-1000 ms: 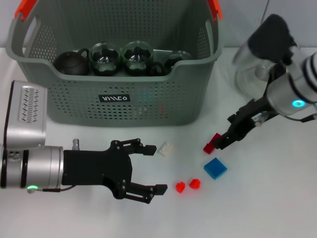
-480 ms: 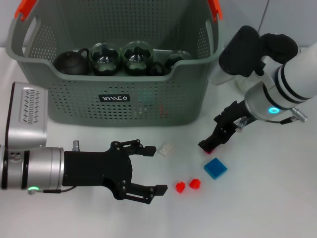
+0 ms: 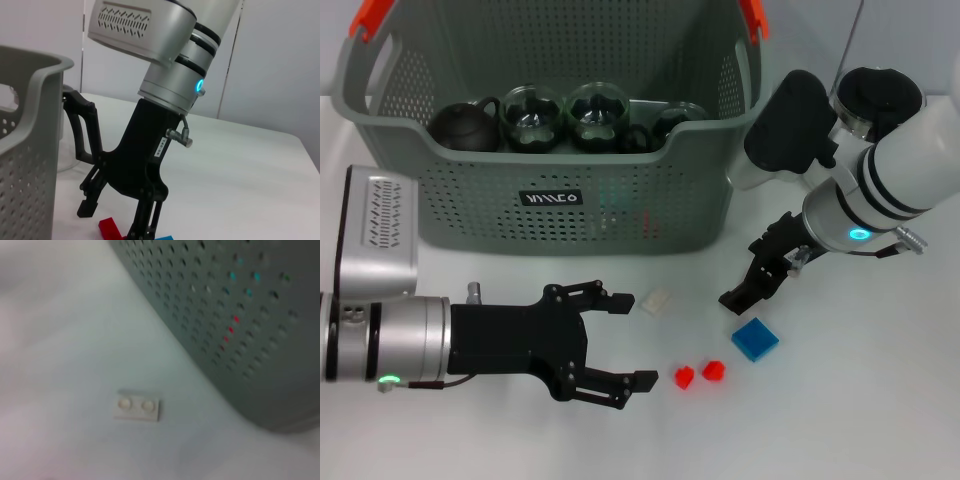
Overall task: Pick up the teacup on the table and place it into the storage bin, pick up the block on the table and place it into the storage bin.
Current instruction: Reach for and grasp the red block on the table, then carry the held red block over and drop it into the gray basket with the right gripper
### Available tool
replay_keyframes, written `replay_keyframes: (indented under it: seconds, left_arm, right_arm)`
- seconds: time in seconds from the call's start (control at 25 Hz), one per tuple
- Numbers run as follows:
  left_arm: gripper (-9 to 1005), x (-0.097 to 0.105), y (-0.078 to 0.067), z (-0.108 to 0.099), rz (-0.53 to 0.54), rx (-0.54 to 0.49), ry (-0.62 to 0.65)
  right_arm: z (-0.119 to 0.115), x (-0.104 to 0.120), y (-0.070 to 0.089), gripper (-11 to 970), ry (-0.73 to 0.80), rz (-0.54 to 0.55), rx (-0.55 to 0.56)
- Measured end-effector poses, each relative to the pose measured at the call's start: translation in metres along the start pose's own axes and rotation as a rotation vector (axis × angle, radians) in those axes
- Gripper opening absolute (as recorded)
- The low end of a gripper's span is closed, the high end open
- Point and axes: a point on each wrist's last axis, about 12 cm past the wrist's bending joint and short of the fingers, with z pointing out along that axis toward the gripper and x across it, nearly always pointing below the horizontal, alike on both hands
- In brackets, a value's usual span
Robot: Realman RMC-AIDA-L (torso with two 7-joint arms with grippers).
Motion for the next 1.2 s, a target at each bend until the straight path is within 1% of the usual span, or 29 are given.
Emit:
replay_keyframes:
  seconds: [0.52,1.04,1.2]
  left_arm:
    - [951,0.0013,0.0006,0.0005,-0.004,-0.008,0.003]
    - [951,0.0034,-0.0001,0.0017,-0.015,-0.007,0.003]
    - [951,0.0039,-0.0004,0.0014,-0.016,-0.008,0.003]
  right_arm:
    - [0.0032,0.0029,0.0001,874,0.019,0.006,0.007]
    - [0.0063,0.0060,0.0046,846,0.056,0.007,0.009]
    - [0.0041,0.0066,0.0042,738,0.061,0.008,0.004]
